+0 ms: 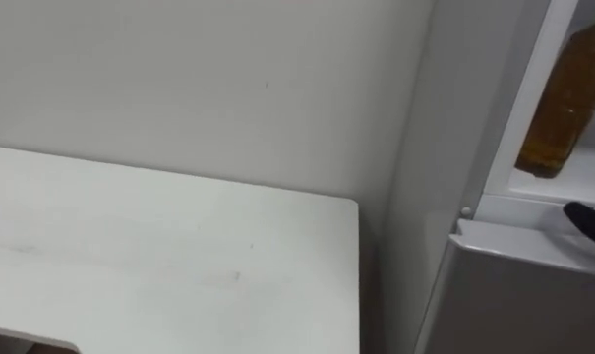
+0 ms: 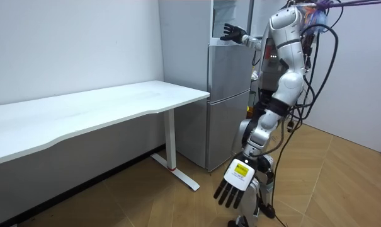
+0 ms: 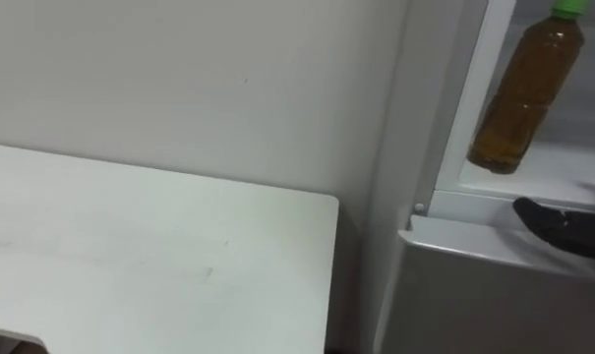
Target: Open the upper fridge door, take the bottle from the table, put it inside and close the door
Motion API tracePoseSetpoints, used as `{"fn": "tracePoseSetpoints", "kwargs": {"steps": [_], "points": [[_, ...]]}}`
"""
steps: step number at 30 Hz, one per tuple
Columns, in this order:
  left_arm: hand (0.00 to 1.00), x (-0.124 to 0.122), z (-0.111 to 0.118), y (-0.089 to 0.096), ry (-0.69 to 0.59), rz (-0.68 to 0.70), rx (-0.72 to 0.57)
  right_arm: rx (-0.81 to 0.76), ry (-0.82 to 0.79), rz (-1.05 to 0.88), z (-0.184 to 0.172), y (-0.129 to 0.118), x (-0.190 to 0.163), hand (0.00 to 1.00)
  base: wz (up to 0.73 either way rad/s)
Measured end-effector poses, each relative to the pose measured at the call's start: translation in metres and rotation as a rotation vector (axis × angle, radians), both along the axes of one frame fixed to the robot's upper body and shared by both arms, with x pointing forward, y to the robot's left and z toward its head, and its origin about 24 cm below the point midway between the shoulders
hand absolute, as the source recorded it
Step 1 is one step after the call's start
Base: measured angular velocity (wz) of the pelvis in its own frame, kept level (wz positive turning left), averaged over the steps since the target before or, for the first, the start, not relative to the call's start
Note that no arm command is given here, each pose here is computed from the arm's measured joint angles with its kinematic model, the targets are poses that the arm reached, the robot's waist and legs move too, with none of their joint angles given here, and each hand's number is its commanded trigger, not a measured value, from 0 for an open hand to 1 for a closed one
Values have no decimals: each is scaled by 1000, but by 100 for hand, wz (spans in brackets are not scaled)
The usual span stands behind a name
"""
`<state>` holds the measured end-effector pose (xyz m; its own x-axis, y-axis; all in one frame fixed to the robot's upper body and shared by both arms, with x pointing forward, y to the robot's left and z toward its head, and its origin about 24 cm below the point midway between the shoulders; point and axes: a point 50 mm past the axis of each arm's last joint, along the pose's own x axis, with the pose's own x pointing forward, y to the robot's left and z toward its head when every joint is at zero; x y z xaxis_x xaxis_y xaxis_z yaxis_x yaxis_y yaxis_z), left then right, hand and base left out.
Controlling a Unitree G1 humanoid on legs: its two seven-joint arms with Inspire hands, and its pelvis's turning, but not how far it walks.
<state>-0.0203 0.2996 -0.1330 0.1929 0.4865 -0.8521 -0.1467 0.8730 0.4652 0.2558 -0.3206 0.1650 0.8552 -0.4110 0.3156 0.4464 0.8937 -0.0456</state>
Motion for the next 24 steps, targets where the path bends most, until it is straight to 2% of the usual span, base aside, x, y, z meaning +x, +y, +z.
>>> {"fn": "tracePoseSetpoints", "kwargs": {"steps": [4,11,16,20,24], "points": [[0,2,0,-1,-4,-3,-2,85,-74,69,6,18,-4,0,-5],[0,0,-5,-11,-16,-2,-27,280,-234,138,10,29,-22,0,0],[0,-5,-9,-18,-1,-18,-34,356,-176,117,-23,30,-40,0,-10],[0,-8,-11,-26,-3,-33,-46,385,-213,84,-28,30,-53,0,-22],[0,-10,-15,-29,9,-41,-57,378,-181,-13,-43,29,-65,0,-5]]}}
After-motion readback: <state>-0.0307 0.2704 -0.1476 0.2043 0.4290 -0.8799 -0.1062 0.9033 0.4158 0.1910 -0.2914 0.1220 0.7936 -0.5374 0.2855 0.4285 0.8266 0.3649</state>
